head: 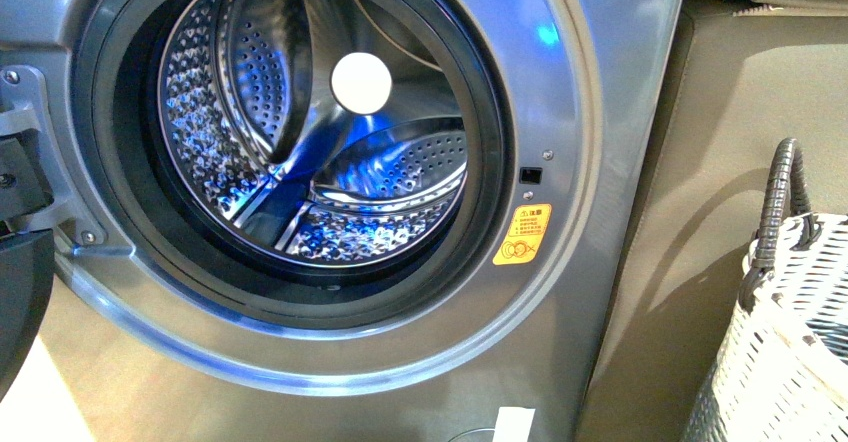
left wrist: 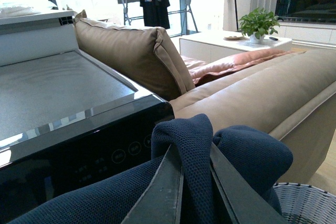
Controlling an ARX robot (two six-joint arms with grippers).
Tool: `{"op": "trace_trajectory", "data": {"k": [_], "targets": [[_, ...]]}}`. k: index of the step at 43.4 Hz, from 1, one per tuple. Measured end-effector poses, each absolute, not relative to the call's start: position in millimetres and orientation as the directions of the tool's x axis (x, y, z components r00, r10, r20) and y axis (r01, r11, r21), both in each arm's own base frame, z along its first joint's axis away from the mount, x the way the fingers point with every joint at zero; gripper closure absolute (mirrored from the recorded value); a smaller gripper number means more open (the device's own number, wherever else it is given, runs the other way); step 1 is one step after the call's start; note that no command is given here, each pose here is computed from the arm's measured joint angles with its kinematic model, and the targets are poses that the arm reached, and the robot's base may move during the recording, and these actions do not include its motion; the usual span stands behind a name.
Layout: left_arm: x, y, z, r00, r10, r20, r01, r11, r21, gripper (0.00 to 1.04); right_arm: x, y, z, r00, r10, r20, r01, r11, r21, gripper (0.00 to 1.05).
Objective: Collect clothes from washing machine
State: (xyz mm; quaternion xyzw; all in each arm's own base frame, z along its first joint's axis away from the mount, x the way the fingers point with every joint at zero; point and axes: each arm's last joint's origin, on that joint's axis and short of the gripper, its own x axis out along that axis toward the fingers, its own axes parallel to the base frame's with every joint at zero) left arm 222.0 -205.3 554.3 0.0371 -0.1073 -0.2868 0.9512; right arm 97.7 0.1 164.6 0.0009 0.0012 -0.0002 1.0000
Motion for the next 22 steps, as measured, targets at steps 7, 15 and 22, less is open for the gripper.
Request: {"op": "trace_trajectory", "data": {"k": [7,15,22], "targets": [[221.4,-204.6,554.9,0.813,-0.552,0.185,0.537,0.834,0.132,0.97,97.7,0.1,164.6,1.0,0.0,-0.002,0.0,1.0,0.002,0.08],[220.9,-204.1,555.3,0.814,-0.551,0.186,0.535,0.835,0.131,0.97,97.7,0.1,164.6,1.0,0.0,-0.002,0.0,1.0,0.002,0.08],[220.8,-204.0,555.4,0.814,-0.551,0.186,0.535,0.835,0.131,0.97,100.9,-1.9,168.2,0.97,0.245,-0.002,-0.243,0.963,0.117,0.08]]}}
